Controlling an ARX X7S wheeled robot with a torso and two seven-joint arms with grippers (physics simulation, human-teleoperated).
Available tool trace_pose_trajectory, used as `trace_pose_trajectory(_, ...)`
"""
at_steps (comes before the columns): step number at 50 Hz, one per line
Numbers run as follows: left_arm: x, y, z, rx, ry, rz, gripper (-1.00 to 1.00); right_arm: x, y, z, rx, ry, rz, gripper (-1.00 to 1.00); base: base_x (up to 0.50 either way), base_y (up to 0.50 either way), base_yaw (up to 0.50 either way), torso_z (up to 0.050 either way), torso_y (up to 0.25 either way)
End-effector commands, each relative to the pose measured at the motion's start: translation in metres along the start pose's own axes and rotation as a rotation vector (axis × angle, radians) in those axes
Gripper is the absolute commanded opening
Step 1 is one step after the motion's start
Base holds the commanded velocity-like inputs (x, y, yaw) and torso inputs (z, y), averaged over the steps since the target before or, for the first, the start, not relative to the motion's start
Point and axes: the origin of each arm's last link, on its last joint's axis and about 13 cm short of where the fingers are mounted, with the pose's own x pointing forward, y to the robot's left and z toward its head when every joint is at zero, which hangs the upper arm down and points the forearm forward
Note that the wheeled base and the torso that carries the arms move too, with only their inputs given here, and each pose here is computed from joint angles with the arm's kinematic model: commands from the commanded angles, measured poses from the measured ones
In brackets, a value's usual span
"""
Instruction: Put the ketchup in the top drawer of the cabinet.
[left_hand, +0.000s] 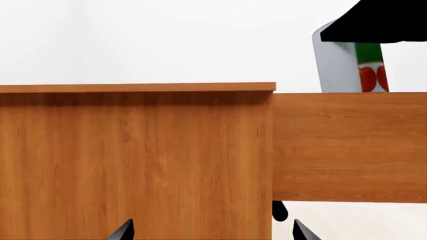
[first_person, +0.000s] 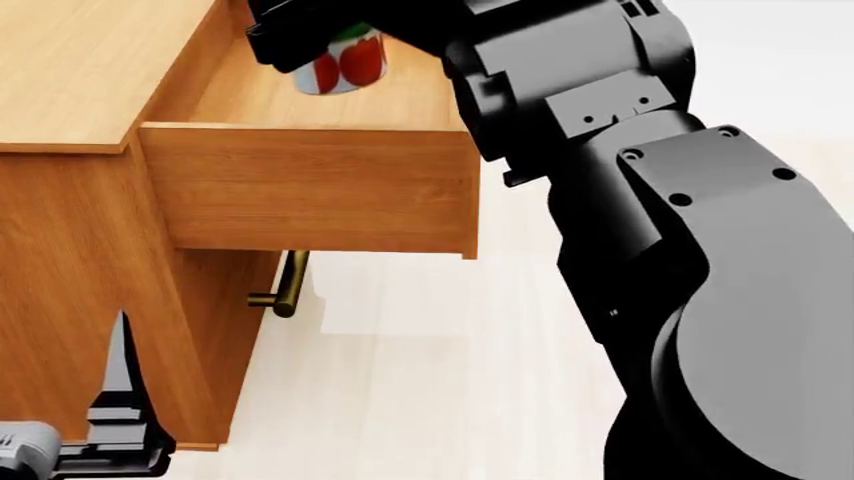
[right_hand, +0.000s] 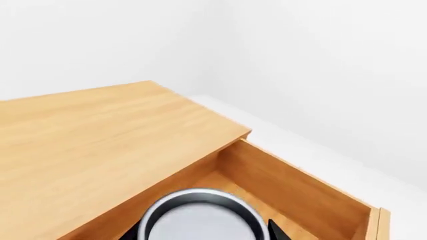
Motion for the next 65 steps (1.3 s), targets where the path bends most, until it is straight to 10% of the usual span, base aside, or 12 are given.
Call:
trace_pose_trajectory(1, -0.001, 0.001, 0.000, 0.000, 0.001, 0.000, 1.00, 0.000, 0.000, -0.001, 0.042, 0.005, 0.024, -1.00, 0.00, 0.00, 0.00, 0.000, 0.010)
trace_pose_trajectory(65, 0.000, 0.002, -0.005, -0.001, 0.018, 0.006, 1.00, 0.002, 0.002, -0.033, 0.117, 0.104, -0.014, -1.00, 0.00, 0.00, 0.00, 0.000, 0.000)
